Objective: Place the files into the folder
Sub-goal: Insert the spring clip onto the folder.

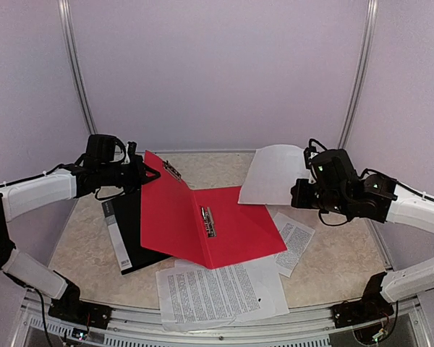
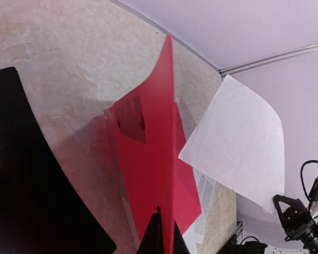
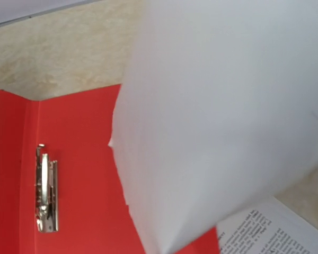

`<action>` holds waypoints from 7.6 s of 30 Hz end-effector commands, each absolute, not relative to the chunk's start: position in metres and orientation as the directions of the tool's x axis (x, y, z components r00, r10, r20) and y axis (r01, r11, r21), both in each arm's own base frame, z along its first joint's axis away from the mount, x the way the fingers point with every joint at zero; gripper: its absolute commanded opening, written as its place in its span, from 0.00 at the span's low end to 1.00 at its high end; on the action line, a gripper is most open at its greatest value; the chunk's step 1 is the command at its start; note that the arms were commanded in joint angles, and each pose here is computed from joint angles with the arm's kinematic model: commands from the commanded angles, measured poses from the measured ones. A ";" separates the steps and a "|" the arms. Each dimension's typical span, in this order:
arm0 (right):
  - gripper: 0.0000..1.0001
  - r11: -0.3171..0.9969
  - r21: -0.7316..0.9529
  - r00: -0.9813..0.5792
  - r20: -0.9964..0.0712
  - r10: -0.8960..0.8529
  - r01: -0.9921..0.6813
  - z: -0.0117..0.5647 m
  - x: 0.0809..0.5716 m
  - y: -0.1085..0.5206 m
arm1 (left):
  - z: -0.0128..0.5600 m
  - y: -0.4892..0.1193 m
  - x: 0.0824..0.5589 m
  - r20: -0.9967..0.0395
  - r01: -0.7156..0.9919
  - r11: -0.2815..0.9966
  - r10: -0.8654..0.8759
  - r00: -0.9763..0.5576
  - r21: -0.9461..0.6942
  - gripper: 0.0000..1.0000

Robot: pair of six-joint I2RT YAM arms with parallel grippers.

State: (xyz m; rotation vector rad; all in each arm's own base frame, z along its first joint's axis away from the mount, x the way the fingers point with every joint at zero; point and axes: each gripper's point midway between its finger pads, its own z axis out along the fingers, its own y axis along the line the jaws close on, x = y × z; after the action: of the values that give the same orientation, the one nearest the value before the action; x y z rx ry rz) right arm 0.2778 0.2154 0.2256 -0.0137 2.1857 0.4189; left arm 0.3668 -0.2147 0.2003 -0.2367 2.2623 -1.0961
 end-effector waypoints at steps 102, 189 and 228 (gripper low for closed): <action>0.77 0.985 0.167 -0.687 -0.720 0.093 -0.042 0.114 0.218 0.252 | 0.175 -0.195 0.336 -0.467 0.056 0.690 -0.426 -0.774 -0.722 0.00; 0.52 0.964 -0.127 -0.831 -0.489 -0.266 -0.234 0.013 0.283 0.227 | 0.154 -0.196 0.346 -0.511 0.082 0.757 -0.354 -0.783 -0.649 0.00; 0.64 0.886 -0.029 -0.698 -0.604 -0.384 -0.463 0.071 0.307 0.299 | 0.158 -0.201 0.353 -0.511 0.096 0.768 -0.322 -0.797 -0.633 0.30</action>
State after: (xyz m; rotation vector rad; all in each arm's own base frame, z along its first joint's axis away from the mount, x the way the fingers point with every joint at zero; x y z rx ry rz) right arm 0.3109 0.2731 0.0638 -0.5440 2.4612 0.0571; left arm 0.3498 -0.1972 0.1523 -0.1987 2.3392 -0.8891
